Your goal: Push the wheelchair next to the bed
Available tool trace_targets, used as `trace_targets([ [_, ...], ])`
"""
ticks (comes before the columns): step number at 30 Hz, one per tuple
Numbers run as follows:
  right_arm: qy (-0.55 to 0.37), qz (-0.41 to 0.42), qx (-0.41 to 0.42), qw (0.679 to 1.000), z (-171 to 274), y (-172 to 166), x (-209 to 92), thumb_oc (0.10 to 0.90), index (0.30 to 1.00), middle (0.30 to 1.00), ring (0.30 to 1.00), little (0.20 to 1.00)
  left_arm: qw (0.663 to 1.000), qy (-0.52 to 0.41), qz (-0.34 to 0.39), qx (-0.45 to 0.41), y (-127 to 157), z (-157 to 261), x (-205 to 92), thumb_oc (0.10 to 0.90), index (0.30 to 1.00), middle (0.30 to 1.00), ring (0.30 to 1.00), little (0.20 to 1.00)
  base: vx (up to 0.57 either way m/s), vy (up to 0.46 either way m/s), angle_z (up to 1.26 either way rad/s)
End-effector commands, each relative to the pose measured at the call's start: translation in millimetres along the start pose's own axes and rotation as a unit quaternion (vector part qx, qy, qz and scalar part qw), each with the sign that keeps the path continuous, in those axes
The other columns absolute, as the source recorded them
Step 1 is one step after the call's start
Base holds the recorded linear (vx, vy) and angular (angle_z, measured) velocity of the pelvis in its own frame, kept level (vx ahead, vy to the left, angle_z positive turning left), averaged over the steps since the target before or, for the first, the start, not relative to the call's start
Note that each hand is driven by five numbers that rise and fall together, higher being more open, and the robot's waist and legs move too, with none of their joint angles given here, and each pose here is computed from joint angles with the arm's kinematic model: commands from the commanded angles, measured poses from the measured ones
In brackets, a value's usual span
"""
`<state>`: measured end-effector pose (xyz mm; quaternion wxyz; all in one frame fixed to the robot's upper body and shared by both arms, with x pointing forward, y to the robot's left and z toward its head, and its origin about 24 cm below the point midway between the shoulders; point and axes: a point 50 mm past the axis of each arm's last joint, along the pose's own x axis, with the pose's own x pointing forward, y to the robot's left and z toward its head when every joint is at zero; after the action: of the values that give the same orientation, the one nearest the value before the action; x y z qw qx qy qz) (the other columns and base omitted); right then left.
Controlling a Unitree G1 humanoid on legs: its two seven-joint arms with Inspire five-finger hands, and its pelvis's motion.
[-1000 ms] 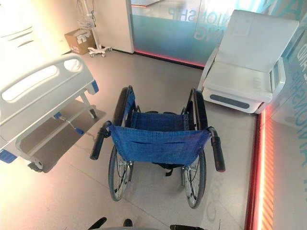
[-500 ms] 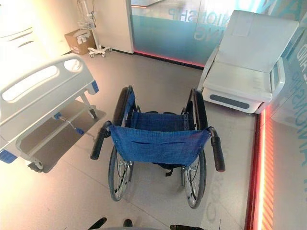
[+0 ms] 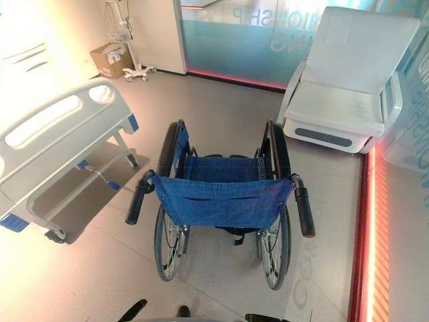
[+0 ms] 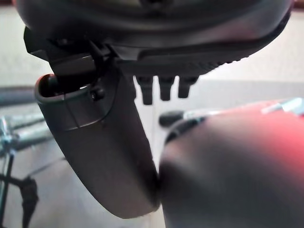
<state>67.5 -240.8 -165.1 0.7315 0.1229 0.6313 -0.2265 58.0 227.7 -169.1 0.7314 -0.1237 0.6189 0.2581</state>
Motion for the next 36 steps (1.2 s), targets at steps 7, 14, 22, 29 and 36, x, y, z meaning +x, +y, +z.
trace_targets([
  [7,-0.171,-0.058,0.224,0.958,91,-66,-25,0.8,0.9,0.9,0.9,0.9,0.978,-0.144,0.042,-0.144,47,92,-16,0.8,0.9,0.9,0.9,0.9,0.01,-0.001,0.0],
  [14,-0.346,-0.064,0.265,0.898,160,-82,-74,0.8,0.9,0.9,0.9,0.9,0.93,-0.28,0.05,-0.235,78,153,-50,0.8,0.9,0.9,0.9,0.9,0.0,-0.024,0.0],
  [22,-0.482,-0.055,0.294,0.824,189,-61,-137,0.8,0.9,0.9,0.9,0.9,0.866,-0.426,0.007,-0.262,67,199,-107,0.8,0.9,0.9,0.9,0.9,0.03,0.003,0.0],
  [29,-0.597,-0.067,0.293,0.744,212,-57,-204,0.8,0.9,0.9,0.9,0.9,0.816,-0.53,-0.067,-0.221,51,227,-171,0.8,0.9,0.9,0.9,0.9,0.02,0.0,0.0],
  [36,-0.69,-0.026,0.213,0.691,230,-33,-261,0.8,0.9,0.9,0.9,0.9,0.767,-0.604,-0.166,-0.139,27,249,-232,0.8,0.9,0.9,0.9,0.9,0.02,0.006,0.0],
])
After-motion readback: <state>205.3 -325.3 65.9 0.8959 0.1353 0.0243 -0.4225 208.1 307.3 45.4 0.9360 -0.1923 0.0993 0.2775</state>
